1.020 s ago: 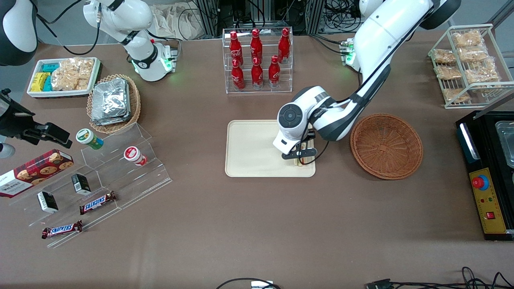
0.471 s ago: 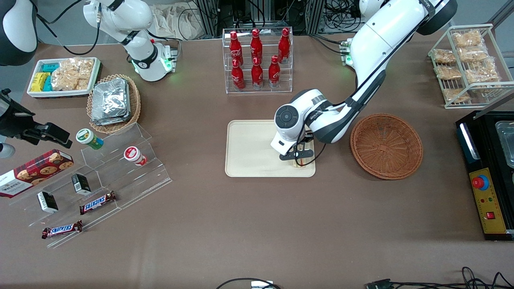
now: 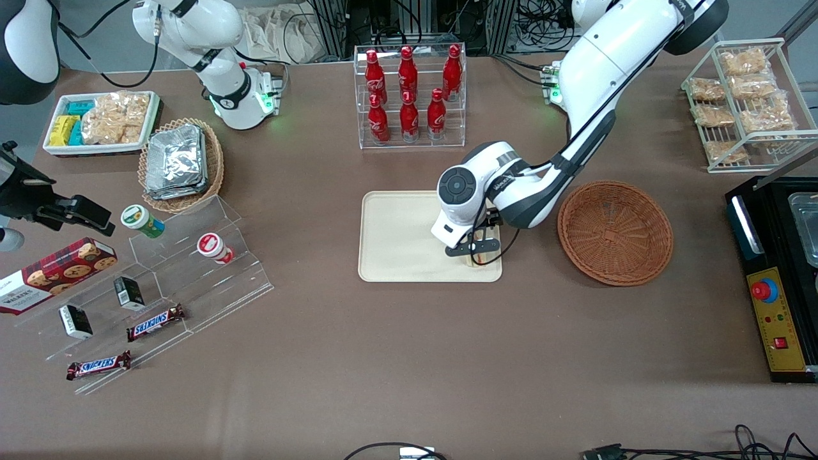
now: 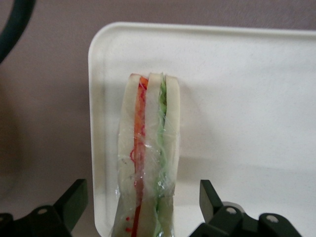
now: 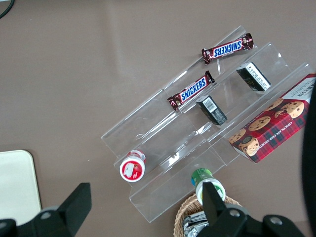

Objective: Place sandwich from basket to tray

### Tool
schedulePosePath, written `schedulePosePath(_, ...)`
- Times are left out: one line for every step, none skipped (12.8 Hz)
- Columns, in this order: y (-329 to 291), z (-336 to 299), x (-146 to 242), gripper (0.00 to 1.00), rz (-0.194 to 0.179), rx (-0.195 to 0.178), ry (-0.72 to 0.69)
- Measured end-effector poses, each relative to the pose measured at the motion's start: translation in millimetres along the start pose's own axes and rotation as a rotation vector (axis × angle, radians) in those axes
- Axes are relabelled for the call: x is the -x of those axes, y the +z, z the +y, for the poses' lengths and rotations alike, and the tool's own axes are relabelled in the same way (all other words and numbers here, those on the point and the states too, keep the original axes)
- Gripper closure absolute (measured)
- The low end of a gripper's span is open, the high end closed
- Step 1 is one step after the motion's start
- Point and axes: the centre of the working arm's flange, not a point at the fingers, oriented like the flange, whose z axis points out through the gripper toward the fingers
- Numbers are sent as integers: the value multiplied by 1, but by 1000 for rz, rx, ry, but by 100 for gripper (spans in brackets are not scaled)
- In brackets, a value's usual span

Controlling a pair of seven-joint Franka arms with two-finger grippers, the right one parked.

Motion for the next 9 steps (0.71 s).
schedulePosePath(-16,-4,-2,0,5,-7,-13)
schedulePosePath(-42,-11,-5,0,-1,-7,-21)
schedulePosePath(-75,-23,-8,0,-18,6,-15)
schedulePosePath(-114,-41,-12,0,-38,34,-9)
schedulePosePath(-155,-63,-15,0,-40,62,-19)
schedulePosePath(-191,-91,-16,0,-23,72,-40)
schedulePosePath(-220,-123,-17,0,-4,70,-48)
schedulePosePath(-242,-157,-19,0,7,68,-45)
schedulePosePath(-259,-194,-22,0,12,70,-53)
